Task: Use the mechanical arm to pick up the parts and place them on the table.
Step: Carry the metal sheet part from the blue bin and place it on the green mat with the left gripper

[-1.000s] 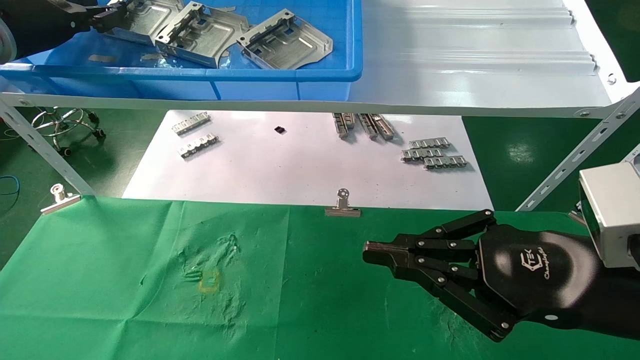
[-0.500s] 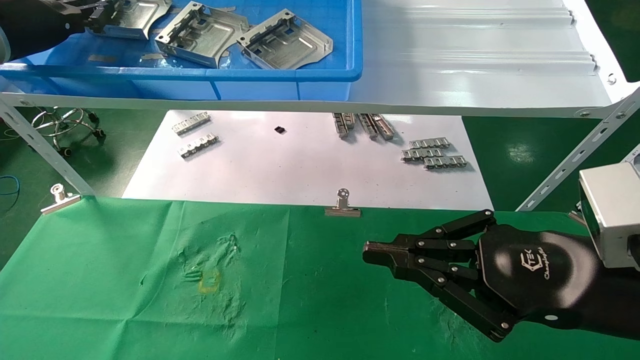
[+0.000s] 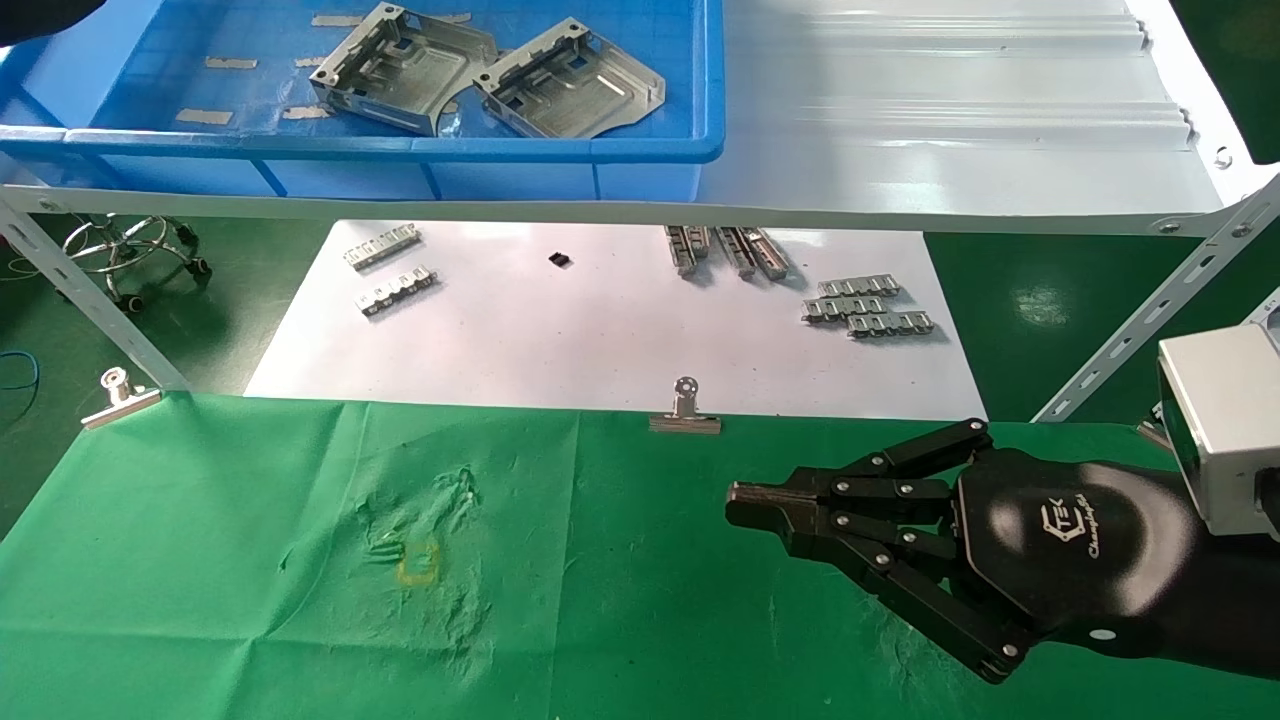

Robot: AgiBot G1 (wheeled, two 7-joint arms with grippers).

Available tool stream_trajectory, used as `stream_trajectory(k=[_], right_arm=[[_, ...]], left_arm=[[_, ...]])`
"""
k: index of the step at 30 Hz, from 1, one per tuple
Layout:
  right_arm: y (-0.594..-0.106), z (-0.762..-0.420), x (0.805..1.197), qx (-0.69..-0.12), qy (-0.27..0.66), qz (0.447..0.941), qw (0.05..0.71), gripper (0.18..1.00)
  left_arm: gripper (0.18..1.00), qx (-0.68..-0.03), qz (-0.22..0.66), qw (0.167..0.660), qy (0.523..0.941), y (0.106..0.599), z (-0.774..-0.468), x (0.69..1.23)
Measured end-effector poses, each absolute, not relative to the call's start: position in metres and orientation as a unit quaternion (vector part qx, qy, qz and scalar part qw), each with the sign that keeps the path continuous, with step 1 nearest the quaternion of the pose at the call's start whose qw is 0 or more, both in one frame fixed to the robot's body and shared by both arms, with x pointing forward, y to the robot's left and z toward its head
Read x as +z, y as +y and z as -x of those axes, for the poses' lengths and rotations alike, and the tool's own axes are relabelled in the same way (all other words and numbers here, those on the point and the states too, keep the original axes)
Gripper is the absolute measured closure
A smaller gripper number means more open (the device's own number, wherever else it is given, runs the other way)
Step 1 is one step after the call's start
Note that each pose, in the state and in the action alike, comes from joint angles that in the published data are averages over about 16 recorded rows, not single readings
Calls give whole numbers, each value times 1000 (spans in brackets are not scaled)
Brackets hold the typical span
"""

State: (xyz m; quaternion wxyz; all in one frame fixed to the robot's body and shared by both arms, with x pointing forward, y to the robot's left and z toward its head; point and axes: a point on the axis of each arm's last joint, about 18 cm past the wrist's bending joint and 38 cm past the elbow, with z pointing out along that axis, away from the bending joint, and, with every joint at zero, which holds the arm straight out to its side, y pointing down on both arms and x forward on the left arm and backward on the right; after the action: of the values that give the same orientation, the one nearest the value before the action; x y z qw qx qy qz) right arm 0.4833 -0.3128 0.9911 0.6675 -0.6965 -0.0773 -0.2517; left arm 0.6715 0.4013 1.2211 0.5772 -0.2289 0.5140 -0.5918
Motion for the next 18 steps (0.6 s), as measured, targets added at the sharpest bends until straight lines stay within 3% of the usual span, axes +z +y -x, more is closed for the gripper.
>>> stream_trajectory(k=[10, 18], right_arm=[[-313, -483, 991, -252, -77, 696, 668, 987], [-313, -483, 991, -252, -77, 696, 668, 987]], left_arm=[[920, -619, 47, 513, 593, 383, -614, 1185], [920, -583, -76, 488, 645, 378, -581, 1132]])
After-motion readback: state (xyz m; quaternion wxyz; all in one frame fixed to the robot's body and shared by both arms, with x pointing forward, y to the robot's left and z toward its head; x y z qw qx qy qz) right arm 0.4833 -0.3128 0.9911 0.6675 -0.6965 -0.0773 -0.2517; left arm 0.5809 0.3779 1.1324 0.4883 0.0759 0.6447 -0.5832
